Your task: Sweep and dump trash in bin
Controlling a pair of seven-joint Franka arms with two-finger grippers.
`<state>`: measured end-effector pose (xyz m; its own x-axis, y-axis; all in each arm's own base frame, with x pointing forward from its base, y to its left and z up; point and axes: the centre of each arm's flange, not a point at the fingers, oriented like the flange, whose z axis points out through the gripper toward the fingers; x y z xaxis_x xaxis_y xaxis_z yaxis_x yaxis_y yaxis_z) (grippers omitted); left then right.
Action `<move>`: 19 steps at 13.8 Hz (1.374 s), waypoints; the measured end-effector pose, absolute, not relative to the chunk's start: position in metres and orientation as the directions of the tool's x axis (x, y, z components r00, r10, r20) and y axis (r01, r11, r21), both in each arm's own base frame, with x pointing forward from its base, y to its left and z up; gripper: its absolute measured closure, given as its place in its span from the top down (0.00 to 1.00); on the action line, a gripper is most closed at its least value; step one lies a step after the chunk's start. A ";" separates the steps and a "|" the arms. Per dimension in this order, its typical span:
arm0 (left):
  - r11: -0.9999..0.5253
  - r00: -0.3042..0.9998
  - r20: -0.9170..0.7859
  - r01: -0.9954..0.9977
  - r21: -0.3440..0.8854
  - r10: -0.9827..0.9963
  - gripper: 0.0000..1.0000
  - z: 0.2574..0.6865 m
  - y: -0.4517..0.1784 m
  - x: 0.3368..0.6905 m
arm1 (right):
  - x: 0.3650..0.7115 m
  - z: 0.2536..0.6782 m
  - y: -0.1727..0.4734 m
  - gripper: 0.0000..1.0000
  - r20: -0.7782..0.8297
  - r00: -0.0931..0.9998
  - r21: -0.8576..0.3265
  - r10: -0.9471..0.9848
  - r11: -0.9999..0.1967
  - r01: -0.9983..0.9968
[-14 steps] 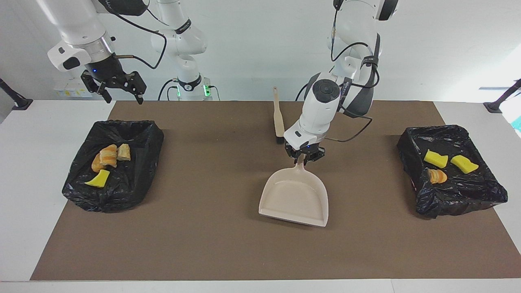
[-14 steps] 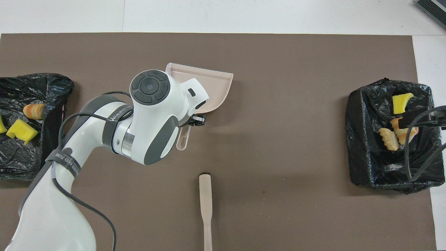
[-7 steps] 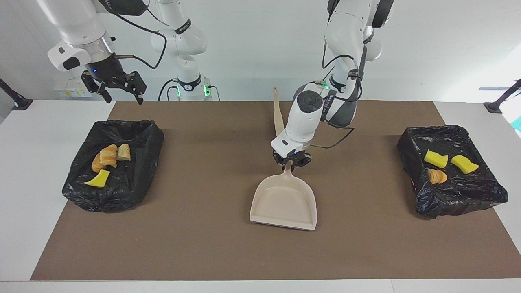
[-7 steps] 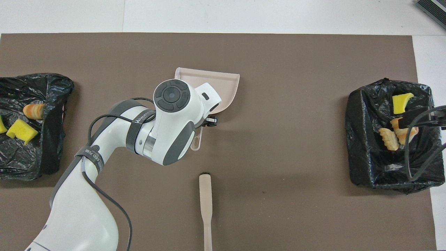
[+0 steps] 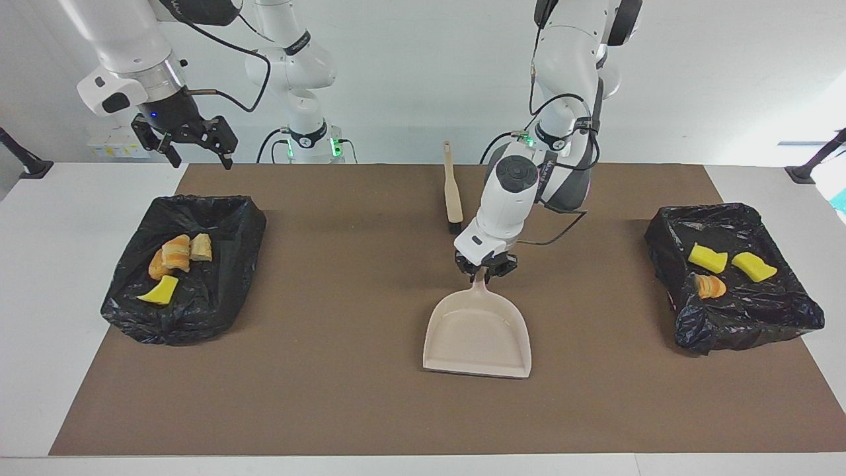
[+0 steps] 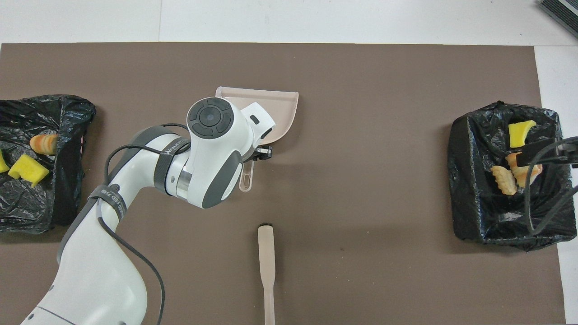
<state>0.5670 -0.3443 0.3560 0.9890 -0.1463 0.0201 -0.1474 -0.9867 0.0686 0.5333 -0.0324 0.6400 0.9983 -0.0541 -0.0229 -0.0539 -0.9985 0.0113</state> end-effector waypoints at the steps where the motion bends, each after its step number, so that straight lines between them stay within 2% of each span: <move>1: -0.987 0.989 0.020 -0.147 0.069 -0.146 0.31 0.356 -0.344 0.567 | 0.533 0.640 -0.032 1.00 -0.023 0.998 0.011 -0.054 -0.998 -0.054; 2: -0.987 0.989 0.020 -0.146 0.069 -0.145 0.31 0.356 -0.344 0.567 | 0.533 0.640 -0.032 1.00 -0.023 0.998 0.011 -0.054 -0.998 -0.054; 3: -0.987 0.989 0.020 -0.144 0.069 -0.143 0.37 0.356 -0.344 0.567 | 0.533 0.640 -0.032 1.00 -0.023 0.998 0.011 -0.054 -0.998 -0.054; 7: -0.989 0.991 0.021 -0.131 0.069 -0.130 0.80 0.357 -0.336 0.572 | 0.533 0.640 -0.033 1.00 -0.023 0.998 0.011 -0.055 -0.998 -0.054; 8: -0.988 0.991 0.024 -0.137 0.070 -0.135 0.80 0.358 -0.336 0.573 | 0.533 0.640 -0.033 1.00 -0.023 0.998 0.011 -0.055 -0.998 -0.054; 10: -0.988 0.990 0.043 -0.134 0.076 -0.131 0.97 0.368 -0.334 0.577 | 0.533 0.640 -0.033 1.00 -0.023 0.998 0.011 -0.055 -0.998 -0.054; 11: -0.989 0.991 0.060 -0.125 0.082 -0.120 1.00 0.378 -0.328 0.582 | 0.533 0.640 -0.033 1.00 -0.023 0.998 0.011 -0.055 -0.998 -0.054; 15: -0.992 0.990 0.129 -0.070 0.109 -0.056 1.00 0.428 -0.286 0.601 | 0.533 0.640 -0.033 1.00 -0.023 0.998 0.011 -0.055 -0.998 -0.054; 19: -0.991 0.986 0.168 0.000 0.131 0.022 1.00 0.493 -0.229 0.606 | 0.533 0.640 -0.033 1.00 -0.023 0.998 0.011 -0.055 -0.998 -0.054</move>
<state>0.6056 -0.2288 0.4931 0.9856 0.0217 0.1675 -0.0004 -0.9914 0.1307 0.5333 -0.0327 0.6400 0.9982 -0.0547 -0.0229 -0.0544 -0.9985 0.0113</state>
